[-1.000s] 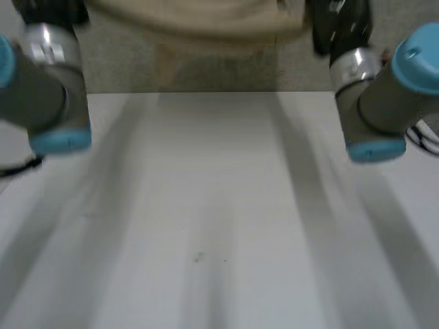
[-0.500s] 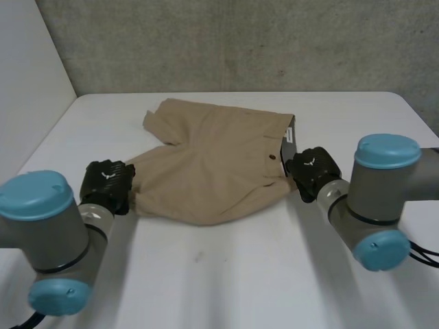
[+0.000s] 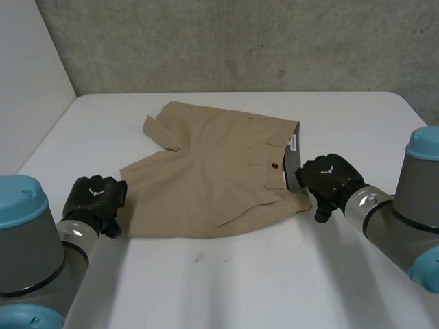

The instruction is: Fold the shorts.

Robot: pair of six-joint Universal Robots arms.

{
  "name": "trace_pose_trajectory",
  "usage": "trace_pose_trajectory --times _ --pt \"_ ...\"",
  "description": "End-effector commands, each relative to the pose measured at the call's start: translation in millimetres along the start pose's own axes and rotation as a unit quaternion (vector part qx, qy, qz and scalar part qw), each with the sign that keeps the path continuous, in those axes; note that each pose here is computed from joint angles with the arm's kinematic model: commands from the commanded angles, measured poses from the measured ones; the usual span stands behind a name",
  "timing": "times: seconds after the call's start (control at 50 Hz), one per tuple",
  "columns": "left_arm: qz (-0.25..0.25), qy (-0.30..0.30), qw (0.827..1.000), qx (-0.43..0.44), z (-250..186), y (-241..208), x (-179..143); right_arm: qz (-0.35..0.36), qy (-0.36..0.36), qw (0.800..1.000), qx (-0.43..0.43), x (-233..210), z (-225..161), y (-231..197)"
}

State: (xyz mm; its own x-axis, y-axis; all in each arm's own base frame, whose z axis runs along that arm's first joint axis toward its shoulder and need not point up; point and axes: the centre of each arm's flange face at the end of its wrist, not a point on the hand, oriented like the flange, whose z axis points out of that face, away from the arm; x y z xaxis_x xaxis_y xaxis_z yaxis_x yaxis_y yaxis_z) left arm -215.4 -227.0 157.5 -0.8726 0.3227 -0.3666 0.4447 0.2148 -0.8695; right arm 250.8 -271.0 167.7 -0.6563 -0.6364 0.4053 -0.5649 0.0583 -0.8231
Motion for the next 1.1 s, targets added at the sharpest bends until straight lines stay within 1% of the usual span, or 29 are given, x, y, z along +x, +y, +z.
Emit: trace_pose_trajectory --times 0.02,0.06,0.16,0.22,0.32,0.4,0.48,0.58,0.7,0.78,0.9,1.1 --pt "0.0 -0.002 1.0 0.001 -1 0 -1 0.012 -0.065 0.998 0.015 -5 0 -10" --pt "0.0 -0.002 1.0 0.001 -1 0 -1 0.017 -0.071 0.997 0.022 -5 3 -12" --pt "0.0 -0.001 1.0 -0.001 -1 1 -1 0.073 -0.082 0.994 0.03 -3 25 -14" --pt "0.0 -0.001 1.0 -0.002 -1 2 -1 0.086 -0.083 0.992 0.03 -3 35 -12" --pt "0.0 0.0 1.0 -0.001 -1 1 -1 0.087 -0.084 0.993 0.02 -5 51 -2" --pt "0.0 0.001 1.0 0.0 -1 1 -1 0.075 -0.085 0.993 0.009 -8 55 6" --pt "-0.001 0.002 1.0 -0.001 -1 2 -1 0.055 -0.079 0.995 0.002 -8 54 9" --pt "-0.004 0.038 0.999 0.004 3 3 1 0.051 -0.059 0.997 -0.006 -2 48 8" --pt "-0.013 0.074 0.997 -0.001 7 6 -1 0.06 -0.054 0.997 -0.008 -2 26 3" --pt "-0.017 0.078 0.997 -0.006 10 8 -4 0.07 -0.057 0.996 -0.017 -7 19 7" --pt "-0.014 0.083 0.996 -0.014 10 13 0 0.109 -0.046 0.992 -0.041 -9 16 16" --pt "-0.012 0.087 0.996 -0.029 14 22 4 0.112 -0.025 0.992 -0.05 -5 16 18"
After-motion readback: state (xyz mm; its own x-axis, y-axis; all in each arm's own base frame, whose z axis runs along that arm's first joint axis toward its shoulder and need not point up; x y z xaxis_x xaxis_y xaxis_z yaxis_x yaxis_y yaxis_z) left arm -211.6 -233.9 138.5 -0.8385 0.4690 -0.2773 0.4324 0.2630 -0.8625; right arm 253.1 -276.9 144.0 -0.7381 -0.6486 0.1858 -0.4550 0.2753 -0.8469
